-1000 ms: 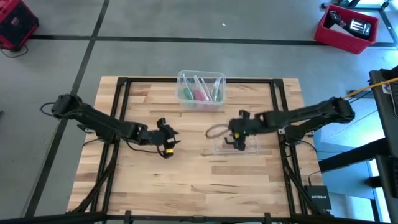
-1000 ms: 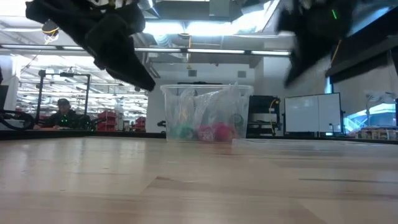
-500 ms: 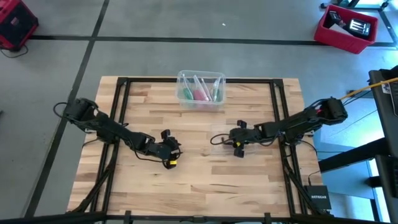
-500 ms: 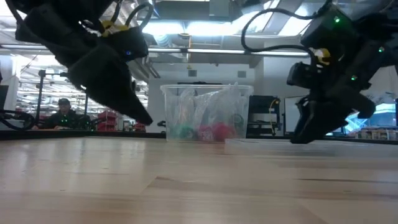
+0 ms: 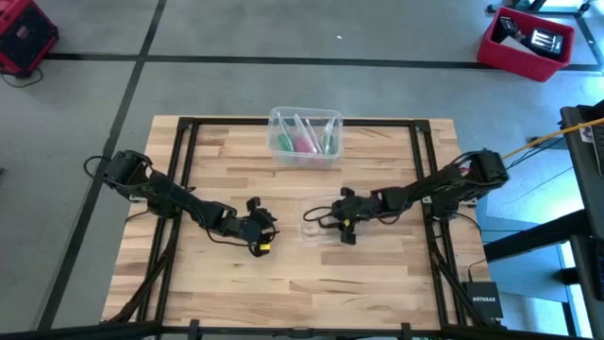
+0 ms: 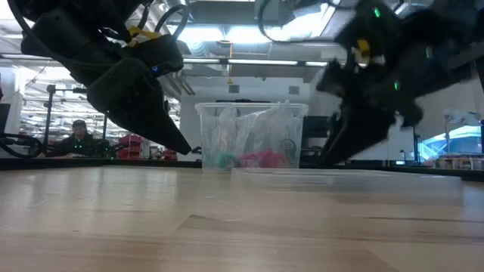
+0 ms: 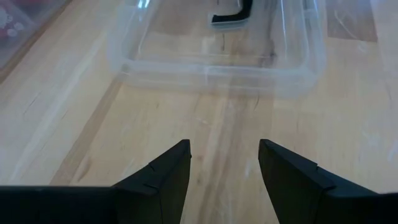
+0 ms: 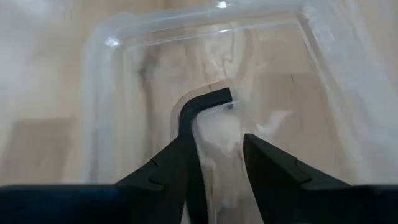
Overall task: Roll bandage
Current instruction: Close the transparent bin
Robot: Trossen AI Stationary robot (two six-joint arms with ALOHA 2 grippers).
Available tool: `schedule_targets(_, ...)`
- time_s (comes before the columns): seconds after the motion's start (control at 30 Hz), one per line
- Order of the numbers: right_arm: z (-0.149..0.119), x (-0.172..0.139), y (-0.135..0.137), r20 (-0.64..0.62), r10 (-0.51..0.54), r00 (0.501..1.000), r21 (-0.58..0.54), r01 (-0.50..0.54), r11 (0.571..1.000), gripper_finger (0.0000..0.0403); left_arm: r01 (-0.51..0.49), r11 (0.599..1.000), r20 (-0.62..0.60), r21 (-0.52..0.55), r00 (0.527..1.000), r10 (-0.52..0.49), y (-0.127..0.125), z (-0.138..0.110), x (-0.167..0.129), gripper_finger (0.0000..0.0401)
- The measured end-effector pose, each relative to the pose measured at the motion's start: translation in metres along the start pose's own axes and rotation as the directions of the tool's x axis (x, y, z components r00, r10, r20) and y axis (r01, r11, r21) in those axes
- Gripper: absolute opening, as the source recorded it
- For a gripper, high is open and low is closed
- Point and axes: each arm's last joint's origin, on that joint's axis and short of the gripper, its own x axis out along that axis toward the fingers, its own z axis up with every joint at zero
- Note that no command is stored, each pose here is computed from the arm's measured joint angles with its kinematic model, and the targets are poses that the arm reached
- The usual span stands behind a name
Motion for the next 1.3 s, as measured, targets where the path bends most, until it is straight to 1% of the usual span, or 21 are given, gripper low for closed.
schedule_targets(0.07, 0.016, -0.015, 0.001, -0.075, -0.003, 0.997, -0.047, -0.001, 0.999, 0.0154, -0.001, 1.000, 0.006, -0.007, 1.000, 0.001, 0.001, 0.001, 0.001, 0.0182)
schedule_targets(0.13, 0.029, -0.035, 0.002, -0.136, -0.037, 0.990, -0.086, 0.026, 0.996, 0.0154, 0.005, 1.000, 0.023, -0.026, 1.000, -0.004, 0.001, 0.003, 0.001, 0.0182)
schedule_targets(0.2, 0.031, -0.053, 0.000, -0.208, -0.076, 0.975, -0.111, 0.054, 0.992, 0.0154, 0.004, 0.999, 0.034, -0.035, 0.999, -0.003, 0.002, 0.005, 0.002, 0.0182)
schedule_targets(0.23, 0.031, -0.061, -0.001, -0.218, -0.085, 0.972, -0.102, 0.064, 0.993, 0.0154, 0.003, 0.999, 0.039, -0.041, 0.999, -0.001, 0.003, 0.006, 0.002, 0.0182)
schedule_targets(0.33, 0.026, -0.082, -0.004, -0.228, -0.096, 0.969, -0.008, 0.097, 0.995, 0.0154, -0.009, 0.997, 0.041, -0.082, 0.999, 0.012, 0.007, 0.007, 0.005, 0.0182)
schedule_targets(0.43, 0.009, -0.096, -0.008, -0.271, -0.123, 0.955, 0.129, 0.163, 0.978, 0.0155, -0.015, 0.992, 0.052, -0.123, 0.998, 0.022, 0.010, 0.010, 0.006, 0.0182)
schedule_targets(0.53, -0.007, -0.107, -0.011, -0.251, -0.114, 0.961, 0.298, 0.189, 0.936, 0.0169, -0.014, 0.993, 0.076, -0.121, 0.997, 0.023, 0.012, 0.012, 0.010, 0.0182)
schedule_targets(0.67, -0.035, -0.112, -0.015, -0.227, -0.083, 0.970, 0.485, 0.186, 0.854, 0.0221, -0.017, 0.992, 0.088, -0.126, 0.996, 0.028, 0.011, 0.008, 0.022, 0.0182)
schedule_targets(0.77, -0.056, -0.112, -0.019, -0.248, -0.087, 0.965, 0.575, 0.218, 0.789, 0.0262, -0.011, 0.990, 0.075, -0.142, 0.997, 0.022, 0.010, 0.002, 0.031, 0.0182)
schedule_targets(0.83, -0.071, -0.110, -0.021, -0.271, -0.090, 0.958, 0.630, 0.247, 0.736, 0.0281, -0.015, 0.990, 0.055, -0.139, 0.998, 0.023, 0.009, -0.003, 0.037, 0.0182)
schedule_targets(0.9, -0.081, -0.107, -0.022, -0.254, -0.072, 0.965, 0.685, 0.232, 0.691, 0.0292, -0.022, 0.989, 0.034, -0.148, 0.999, 0.027, 0.008, -0.008, 0.041, 0.0182)
schedule_targets(0.97, -0.090, -0.105, -0.023, -0.253, -0.051, 0.966, 0.714, 0.222, 0.664, 0.0295, -0.025, 0.988, 0.024, -0.153, 0.999, 0.029, 0.007, -0.010, 0.045, 0.0182)
schedule_targets(1.07, -0.098, -0.101, -0.024, -0.227, -0.037, 0.973, 0.753, 0.199, 0.627, 0.0293, -0.032, 0.988, 0.022, -0.151, 0.999, 0.036, 0.006, -0.011, 0.048, 0.0182)
schedule_targets(1.17, -0.101, -0.099, -0.024, -0.208, -0.033, 0.978, 0.772, 0.185, 0.608, 0.0289, -0.034, 0.988, 0.023, -0.150, 0.999, 0.038, 0.006, -0.011, 0.049, 0.0182)
schedule_targets(1.3, -0.101, -0.099, -0.024, -0.197, -0.038, 0.980, 0.776, 0.180, 0.605, 0.0287, -0.038, 0.989, 0.020, -0.145, 0.999, 0.041, 0.008, -0.011, 0.050, 0.0182)
